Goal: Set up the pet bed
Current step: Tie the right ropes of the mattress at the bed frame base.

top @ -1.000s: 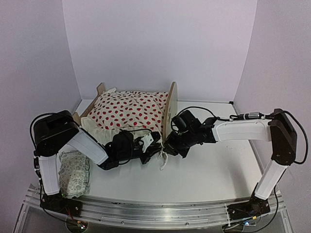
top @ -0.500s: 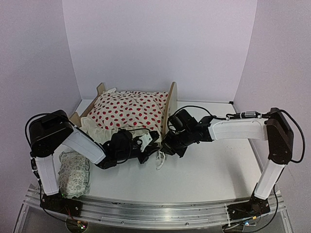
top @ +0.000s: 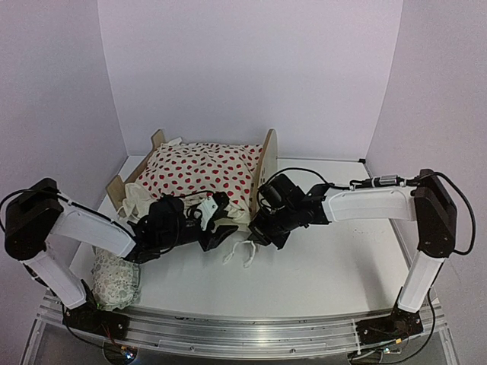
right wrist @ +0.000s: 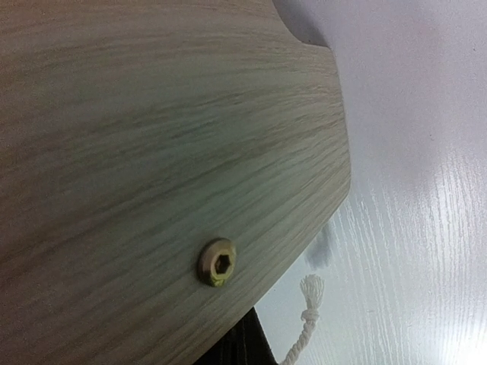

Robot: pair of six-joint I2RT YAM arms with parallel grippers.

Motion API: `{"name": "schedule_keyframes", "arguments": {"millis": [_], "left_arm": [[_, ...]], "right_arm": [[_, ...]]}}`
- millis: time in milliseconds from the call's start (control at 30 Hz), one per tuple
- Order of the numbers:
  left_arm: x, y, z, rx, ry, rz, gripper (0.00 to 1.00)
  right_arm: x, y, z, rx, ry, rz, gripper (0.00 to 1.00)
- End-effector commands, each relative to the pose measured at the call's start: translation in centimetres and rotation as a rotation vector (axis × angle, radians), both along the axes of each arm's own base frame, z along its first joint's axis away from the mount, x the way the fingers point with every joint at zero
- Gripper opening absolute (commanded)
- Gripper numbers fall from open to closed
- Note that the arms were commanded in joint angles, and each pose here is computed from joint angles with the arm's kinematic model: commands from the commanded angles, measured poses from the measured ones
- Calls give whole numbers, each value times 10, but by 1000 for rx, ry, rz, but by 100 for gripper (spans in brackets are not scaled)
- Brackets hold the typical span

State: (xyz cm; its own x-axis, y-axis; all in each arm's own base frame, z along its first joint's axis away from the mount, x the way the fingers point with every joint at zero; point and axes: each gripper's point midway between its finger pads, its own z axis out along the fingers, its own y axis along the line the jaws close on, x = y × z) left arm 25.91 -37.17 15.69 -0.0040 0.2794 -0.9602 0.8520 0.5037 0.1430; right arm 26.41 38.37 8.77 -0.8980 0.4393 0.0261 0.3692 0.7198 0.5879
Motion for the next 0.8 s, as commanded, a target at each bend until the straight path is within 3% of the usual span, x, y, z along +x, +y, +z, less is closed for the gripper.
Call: {"name": "schedule_keyframes", "arguments": {"millis": [0, 200, 367, 567, 667, 767], "left_arm": [[-7, 21, 26, -124, 180, 83, 57], [-13, 44, 20, -175, 554, 235, 55], [-36, 45, 17, -321, 868, 79, 46], [-16, 47, -19, -361, 1200, 114, 41], [-7, 41, -25, -382, 1283, 151, 40], [1, 35, -25, -359, 1253, 147, 45]], "right_arm": [[-1, -3, -7, -21, -16, -20, 0], [4, 0, -11, -11, -49, -12, 0], [3, -1, -16, -7, -49, -9, 0], [1, -3, -17, -33, -104, 79, 0], [-2, -8, -22, -64, -135, 134, 0], [-4, -11, -25, -83, -155, 175, 0]]}}
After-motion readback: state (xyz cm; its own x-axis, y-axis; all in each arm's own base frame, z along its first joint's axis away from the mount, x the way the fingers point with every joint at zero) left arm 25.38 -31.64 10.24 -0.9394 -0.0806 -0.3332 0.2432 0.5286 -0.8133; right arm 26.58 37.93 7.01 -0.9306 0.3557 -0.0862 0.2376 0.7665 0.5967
